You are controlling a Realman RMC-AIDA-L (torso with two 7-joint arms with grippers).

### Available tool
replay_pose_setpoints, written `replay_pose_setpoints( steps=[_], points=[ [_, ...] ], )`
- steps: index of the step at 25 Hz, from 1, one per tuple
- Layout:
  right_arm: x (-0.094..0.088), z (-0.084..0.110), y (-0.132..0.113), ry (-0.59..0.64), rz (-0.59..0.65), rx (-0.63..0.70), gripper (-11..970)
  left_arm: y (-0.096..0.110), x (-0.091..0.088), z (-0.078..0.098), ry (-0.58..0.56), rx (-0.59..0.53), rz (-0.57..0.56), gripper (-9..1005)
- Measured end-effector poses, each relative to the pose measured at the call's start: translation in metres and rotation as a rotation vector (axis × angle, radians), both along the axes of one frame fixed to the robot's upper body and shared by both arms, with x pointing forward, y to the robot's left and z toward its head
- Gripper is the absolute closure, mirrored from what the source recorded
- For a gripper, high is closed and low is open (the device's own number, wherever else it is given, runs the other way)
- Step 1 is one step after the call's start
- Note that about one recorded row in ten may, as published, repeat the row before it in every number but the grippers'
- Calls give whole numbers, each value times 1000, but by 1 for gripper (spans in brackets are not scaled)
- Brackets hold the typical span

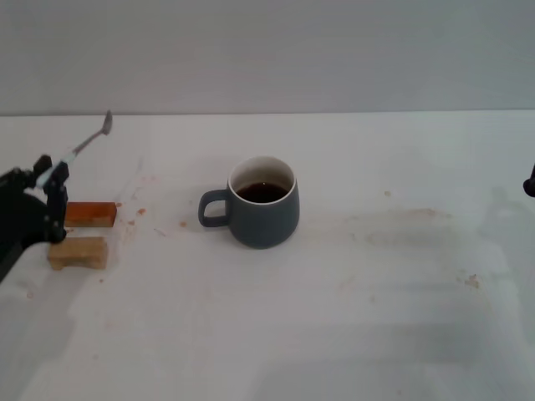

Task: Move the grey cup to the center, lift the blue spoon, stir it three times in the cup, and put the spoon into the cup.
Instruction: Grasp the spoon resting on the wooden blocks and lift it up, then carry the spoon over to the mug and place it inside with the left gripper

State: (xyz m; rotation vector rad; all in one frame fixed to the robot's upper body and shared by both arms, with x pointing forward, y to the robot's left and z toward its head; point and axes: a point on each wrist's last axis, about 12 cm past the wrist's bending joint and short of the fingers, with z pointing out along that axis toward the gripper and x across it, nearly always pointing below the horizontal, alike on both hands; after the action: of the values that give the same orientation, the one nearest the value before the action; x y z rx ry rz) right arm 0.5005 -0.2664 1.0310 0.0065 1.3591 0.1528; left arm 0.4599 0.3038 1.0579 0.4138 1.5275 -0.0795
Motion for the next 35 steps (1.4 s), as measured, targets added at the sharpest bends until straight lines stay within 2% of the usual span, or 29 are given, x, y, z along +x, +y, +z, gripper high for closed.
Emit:
replay_pose_setpoints(
  steps=[4,5,6,15,19,20,25,35],
  points=[
    [1,0,-1,-1,-5,0,960,-4,10,25,7,11,-9,850],
    [1,0,-4,-1,-14,-7,960,-6,14,36,25,13,-17,850],
    [1,0,-4,-1,-14,-7,960,-6,14,36,25,13,-17,850],
    [1,-1,-27,5,-105,-37,960,-14,25,78,100,4,-77,850],
    [0,-3,-29,13,-112,-43,960,-18,26,86,137,27,-75,850],
    [0,-3,-30,17,-114,-45,960,-23,27,92,173,56,-72,850],
    [0,-4,-29,21,-114,-45,960,-35,30,105,210,137,-70,850],
    [-2,-5,-30,26,-116,-44,960,-60,31,140,211,327,-66,850]
  ],
)
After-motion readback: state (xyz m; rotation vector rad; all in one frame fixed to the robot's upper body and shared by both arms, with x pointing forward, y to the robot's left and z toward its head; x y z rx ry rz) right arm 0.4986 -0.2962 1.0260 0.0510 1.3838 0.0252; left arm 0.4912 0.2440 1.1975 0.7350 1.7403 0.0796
